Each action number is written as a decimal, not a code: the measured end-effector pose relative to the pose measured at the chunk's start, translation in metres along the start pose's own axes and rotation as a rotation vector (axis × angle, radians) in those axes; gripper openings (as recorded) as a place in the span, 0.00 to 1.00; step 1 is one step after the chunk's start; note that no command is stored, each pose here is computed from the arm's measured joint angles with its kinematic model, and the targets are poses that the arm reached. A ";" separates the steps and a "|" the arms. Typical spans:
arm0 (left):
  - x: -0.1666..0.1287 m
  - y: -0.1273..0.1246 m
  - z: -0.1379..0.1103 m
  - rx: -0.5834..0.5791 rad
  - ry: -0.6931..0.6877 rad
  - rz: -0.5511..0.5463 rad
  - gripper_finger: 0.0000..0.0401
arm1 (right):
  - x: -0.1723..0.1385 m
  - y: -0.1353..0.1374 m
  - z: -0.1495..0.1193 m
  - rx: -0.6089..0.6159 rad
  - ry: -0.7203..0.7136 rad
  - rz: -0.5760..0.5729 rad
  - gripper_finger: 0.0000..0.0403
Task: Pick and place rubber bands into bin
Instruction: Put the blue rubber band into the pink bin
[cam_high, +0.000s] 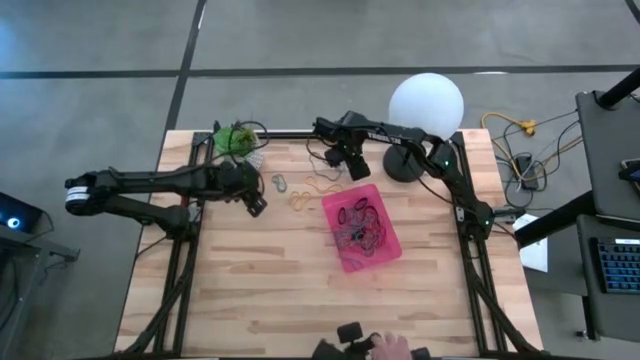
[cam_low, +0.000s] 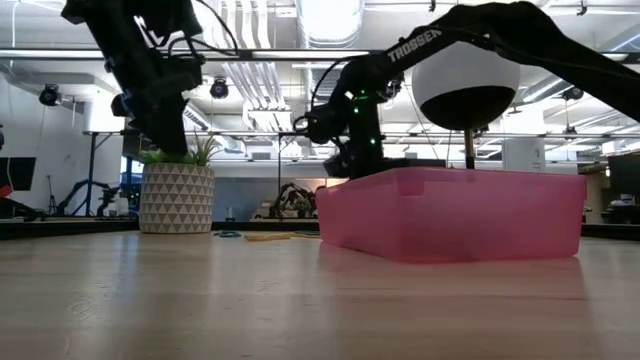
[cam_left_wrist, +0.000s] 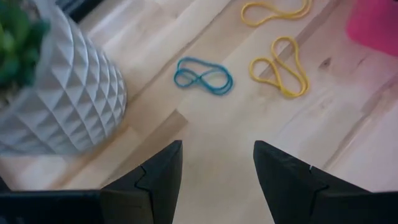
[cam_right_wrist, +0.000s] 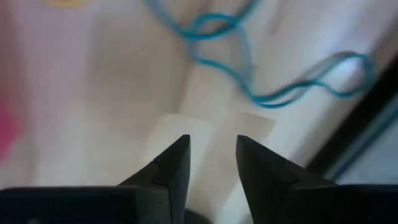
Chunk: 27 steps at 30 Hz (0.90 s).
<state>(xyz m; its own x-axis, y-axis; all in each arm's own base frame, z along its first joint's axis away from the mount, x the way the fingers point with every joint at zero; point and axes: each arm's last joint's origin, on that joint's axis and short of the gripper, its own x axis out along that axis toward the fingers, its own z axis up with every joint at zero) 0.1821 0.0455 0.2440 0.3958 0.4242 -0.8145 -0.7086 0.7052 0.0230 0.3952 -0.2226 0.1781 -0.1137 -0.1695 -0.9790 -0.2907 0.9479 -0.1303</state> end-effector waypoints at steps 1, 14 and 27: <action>0.002 0.000 -0.002 -0.016 0.008 0.001 0.46 | 0.001 -0.002 0.001 0.005 -0.006 -0.026 0.29; 0.010 -0.001 -0.008 -0.081 0.012 -0.027 0.46 | 0.011 -0.009 0.022 0.021 -0.119 -0.149 0.47; 0.011 -0.003 -0.005 -0.092 -0.016 -0.044 0.46 | 0.026 -0.005 0.008 0.055 -0.110 0.006 0.46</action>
<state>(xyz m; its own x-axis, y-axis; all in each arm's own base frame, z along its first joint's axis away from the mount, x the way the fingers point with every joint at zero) 0.1857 0.0454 0.2318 0.4366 0.4032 -0.8042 -0.7404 0.6689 -0.0665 0.4011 -0.2295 0.1517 -0.0095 -0.1363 -0.9906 -0.2373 0.9627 -0.1302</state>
